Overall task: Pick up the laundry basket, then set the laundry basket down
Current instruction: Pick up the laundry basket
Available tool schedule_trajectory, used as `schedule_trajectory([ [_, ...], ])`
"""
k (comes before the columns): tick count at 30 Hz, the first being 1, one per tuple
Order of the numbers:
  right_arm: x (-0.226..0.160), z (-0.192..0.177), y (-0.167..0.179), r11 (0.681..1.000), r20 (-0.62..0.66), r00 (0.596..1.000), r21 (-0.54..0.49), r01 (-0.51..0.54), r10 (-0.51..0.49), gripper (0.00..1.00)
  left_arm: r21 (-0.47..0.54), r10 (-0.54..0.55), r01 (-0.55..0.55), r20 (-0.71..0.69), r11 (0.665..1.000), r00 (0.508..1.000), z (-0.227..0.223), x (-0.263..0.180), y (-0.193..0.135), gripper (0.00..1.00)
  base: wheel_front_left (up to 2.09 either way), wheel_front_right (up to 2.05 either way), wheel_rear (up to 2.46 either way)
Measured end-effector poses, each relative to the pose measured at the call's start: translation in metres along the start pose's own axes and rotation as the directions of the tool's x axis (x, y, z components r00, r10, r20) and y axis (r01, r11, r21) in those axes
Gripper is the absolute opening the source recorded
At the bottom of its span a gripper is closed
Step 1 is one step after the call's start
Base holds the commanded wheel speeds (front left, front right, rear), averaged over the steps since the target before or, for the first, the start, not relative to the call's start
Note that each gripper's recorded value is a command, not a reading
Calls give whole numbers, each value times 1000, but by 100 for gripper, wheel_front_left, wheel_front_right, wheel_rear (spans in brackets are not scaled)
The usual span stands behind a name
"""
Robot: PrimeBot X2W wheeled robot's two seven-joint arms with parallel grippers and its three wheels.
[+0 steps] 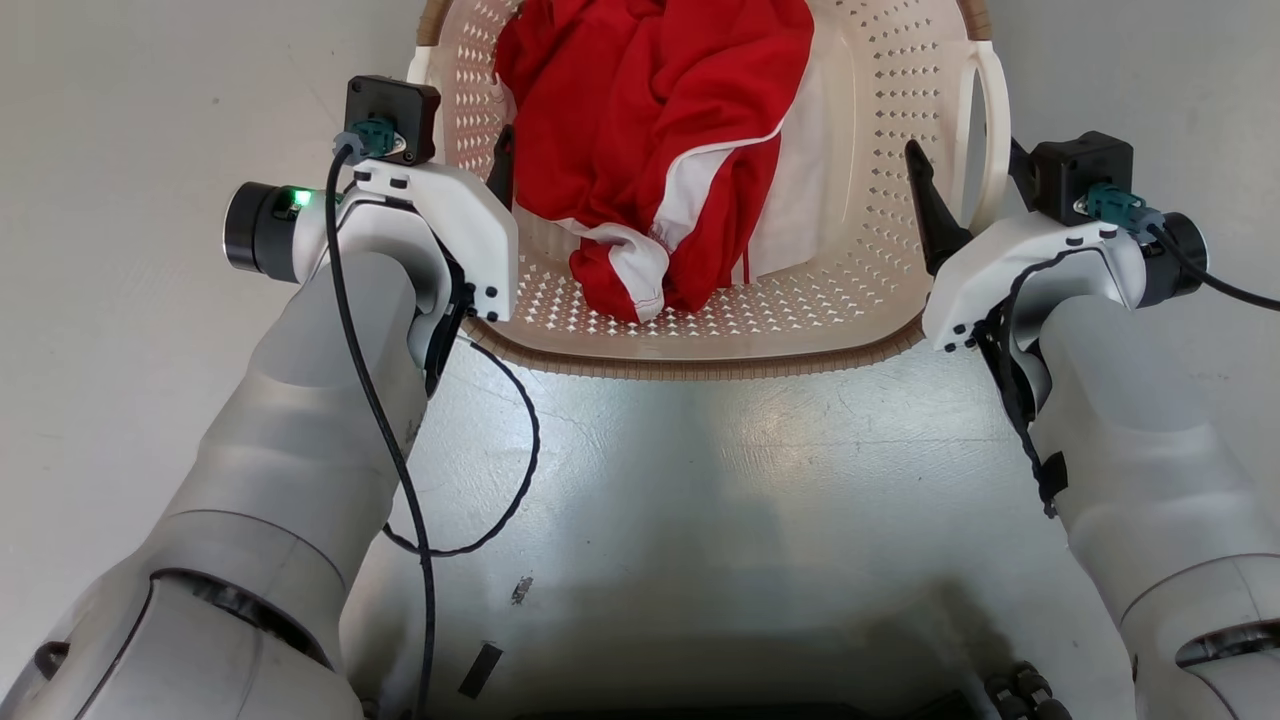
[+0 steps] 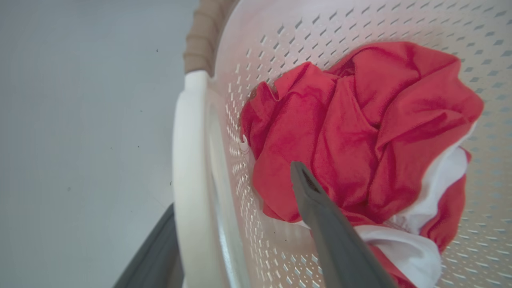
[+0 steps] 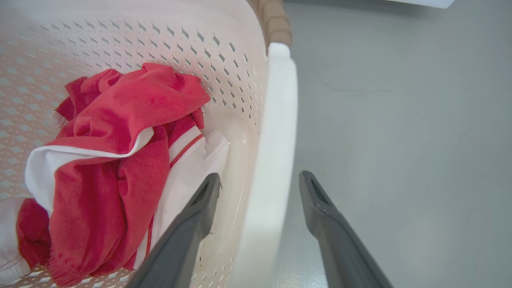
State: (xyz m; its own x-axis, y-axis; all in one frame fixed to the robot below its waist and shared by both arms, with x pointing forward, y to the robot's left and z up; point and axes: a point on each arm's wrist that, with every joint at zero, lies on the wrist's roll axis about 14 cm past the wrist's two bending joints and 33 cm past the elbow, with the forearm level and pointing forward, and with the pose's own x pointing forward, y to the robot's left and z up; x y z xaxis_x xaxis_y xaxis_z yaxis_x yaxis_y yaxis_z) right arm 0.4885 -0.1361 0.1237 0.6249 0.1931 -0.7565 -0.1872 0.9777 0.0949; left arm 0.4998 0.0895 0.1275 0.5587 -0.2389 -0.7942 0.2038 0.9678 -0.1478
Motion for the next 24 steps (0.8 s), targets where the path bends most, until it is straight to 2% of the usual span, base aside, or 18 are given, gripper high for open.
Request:
schedule_trajectory([
  [7, 2, 8, -1, 1000, 14, 1000, -4, 1, -1, 100, 5, -1, 1, -1, 1000, 1000, 0, 0, 0, 100, 0, 0, 0],
  [8, 3, 9, -1, 1000, 15, 1000, -4, 1, -1, 54, 6, -1, 1, -1, 1000, 1000, 0, 0, 0, 96, 0, 0, 0],
  [9, 3, 9, -1, 1000, 15, 1000, 4, 2, -3, 0, 7, -1, 1, -1, 1000, 1000, 0, -1, 0, 20, 0, 0, 0],
  [10, 3, 8, -1, 1000, 11, 1000, 14, 3, -4, 0, 9, 0, 0, -2, 1000, 1000, 0, -1, 1, 0, 0, 0, 0],
  [14, 1, 1, 2, 999, -14, 1000, 35, 3, -3, 0, 18, 7, -7, 1, 1000, 1000, 1, -3, 4, 0, 0, 0, 0],
  [24, -14, 11, 7, 998, -28, 1000, 55, 4, -2, 0, 43, 13, -13, 8, 999, 1000, 15, -22, 0, 0, 0, 0, 0],
])
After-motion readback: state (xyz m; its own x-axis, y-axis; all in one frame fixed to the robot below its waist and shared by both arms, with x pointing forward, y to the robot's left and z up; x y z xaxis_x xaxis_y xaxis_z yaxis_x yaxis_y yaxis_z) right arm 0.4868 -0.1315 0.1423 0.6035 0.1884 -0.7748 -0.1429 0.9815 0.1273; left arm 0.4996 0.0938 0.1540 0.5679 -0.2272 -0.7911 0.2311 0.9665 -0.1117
